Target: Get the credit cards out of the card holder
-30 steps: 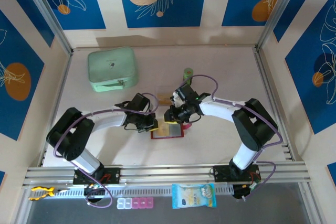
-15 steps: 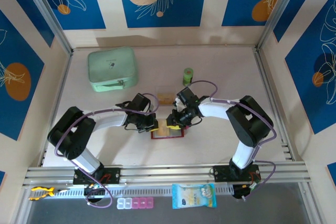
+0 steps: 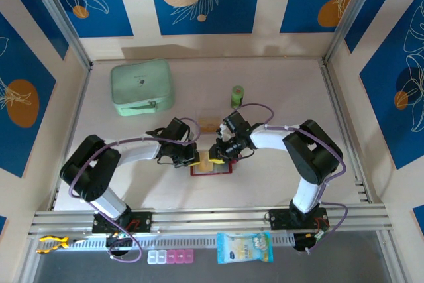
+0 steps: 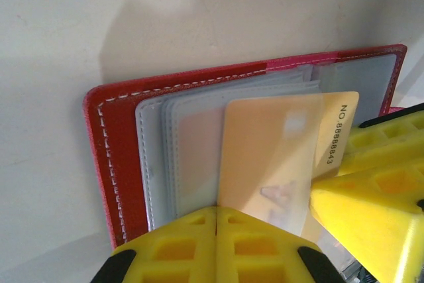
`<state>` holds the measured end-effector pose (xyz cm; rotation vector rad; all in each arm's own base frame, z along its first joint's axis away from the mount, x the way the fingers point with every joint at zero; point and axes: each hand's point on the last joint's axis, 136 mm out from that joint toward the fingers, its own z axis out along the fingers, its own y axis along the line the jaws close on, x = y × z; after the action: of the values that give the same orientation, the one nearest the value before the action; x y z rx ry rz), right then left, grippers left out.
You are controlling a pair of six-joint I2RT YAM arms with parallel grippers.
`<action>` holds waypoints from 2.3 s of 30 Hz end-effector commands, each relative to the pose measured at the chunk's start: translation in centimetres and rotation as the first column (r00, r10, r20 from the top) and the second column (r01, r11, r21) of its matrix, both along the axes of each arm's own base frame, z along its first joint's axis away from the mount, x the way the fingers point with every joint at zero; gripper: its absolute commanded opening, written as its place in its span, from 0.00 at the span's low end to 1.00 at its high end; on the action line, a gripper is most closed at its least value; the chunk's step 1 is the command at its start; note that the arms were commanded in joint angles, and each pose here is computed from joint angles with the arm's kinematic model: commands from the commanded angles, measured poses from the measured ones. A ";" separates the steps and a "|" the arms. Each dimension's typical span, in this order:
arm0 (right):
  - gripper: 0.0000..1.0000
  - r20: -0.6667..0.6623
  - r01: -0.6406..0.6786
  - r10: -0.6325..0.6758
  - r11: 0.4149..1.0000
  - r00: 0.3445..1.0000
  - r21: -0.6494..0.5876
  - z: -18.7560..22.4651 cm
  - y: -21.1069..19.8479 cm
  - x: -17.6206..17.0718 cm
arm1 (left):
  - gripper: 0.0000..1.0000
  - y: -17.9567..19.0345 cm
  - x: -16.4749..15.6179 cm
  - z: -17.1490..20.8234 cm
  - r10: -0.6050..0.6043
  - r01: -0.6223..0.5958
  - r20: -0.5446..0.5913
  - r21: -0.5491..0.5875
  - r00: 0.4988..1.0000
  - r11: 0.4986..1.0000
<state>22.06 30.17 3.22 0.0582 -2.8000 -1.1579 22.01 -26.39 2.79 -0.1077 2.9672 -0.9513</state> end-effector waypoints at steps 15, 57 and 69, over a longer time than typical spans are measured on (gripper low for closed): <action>0.08 0.085 0.002 0.005 0.996 0.996 -0.088 2.1 -3.3 0.0 | 0.02 1.0 -0.6 -0.6 0.003 -0.002 -0.012 0.061 1.000 0.998; 0.00 0.402 -0.644 0.895 0.426 0.195 -0.635 10.2 -3.1 10.1 | 0.13 3.4 0.2 2.5 0.052 -0.056 0.087 0.042 0.995 0.998; 0.00 0.392 -0.658 0.909 0.383 0.142 -0.648 9.6 -1.6 14.6 | 0.13 6.4 0.2 3.0 0.132 -0.135 0.109 0.021 0.985 0.991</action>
<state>37.07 28.79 13.32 2.1545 -2.6181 -0.2946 22.62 -20.99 5.96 -0.2370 2.8247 -0.8964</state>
